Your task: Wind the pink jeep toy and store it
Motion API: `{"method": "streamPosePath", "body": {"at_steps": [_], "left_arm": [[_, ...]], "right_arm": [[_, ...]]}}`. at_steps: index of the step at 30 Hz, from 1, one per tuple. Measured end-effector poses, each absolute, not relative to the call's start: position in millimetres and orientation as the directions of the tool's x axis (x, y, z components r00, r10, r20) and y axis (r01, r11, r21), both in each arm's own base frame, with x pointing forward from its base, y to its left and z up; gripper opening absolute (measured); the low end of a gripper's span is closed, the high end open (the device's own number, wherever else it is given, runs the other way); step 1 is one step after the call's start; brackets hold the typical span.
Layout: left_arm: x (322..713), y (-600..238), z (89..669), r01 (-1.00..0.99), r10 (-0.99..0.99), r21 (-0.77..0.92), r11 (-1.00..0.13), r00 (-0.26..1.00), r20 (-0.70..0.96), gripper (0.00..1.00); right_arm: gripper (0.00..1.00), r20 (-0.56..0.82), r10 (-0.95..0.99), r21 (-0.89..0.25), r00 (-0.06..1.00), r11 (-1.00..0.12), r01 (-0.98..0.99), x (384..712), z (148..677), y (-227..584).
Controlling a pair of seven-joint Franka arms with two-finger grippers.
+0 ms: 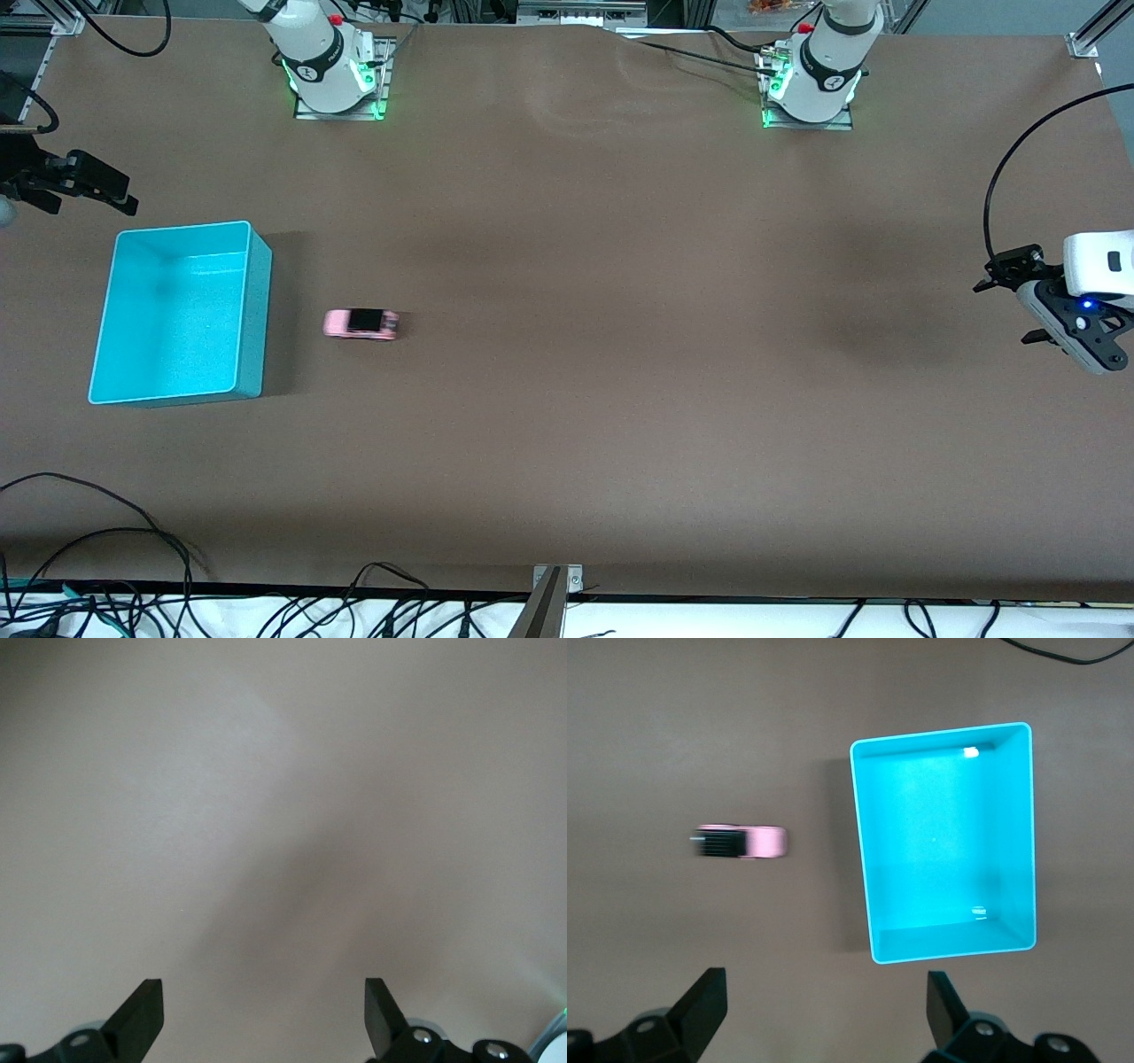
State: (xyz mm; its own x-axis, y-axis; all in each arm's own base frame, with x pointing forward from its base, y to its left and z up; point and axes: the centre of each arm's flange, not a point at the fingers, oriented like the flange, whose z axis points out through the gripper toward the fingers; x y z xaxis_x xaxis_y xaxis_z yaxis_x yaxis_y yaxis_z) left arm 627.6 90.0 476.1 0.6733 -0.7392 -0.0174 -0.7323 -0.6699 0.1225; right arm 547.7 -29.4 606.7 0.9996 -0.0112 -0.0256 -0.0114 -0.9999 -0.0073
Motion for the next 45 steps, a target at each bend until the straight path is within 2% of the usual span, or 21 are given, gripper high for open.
{"method": "streamPosePath", "body": {"at_steps": [13,23,35,45], "left_arm": [[620.6,46.8,514.5,-0.614,-0.614,0.03,-0.789,0.787,-0.059,1.0],[611.5,42.6,531.5,-0.41,-0.41,0.015,-0.912,0.911,-0.039,1.0],[580.0,8.2,553.4,-0.27,-0.27,0.005,-0.963,0.962,-0.037,1.0],[563.0,-20.5,565.2,-0.238,-0.238,0.014,-0.971,0.968,-0.075,1.0]], "right_arm": [[1.0,-0.026,-0.011,-0.007,1.0,-1.0,-0.011,547.6,606.7,-29.4],[1.0,-0.026,-0.011,-0.007,1.0,-1.0,-0.011,547.6,606.7,-29.4],[1.0,-0.026,-0.011,-0.007,1.0,-1.0,-0.011,547.6,606.7,-29.3],[1.0,-0.019,-0.009,-0.006,1.0,-1.0,-0.009,547.7,610.2,-7.0]]}}
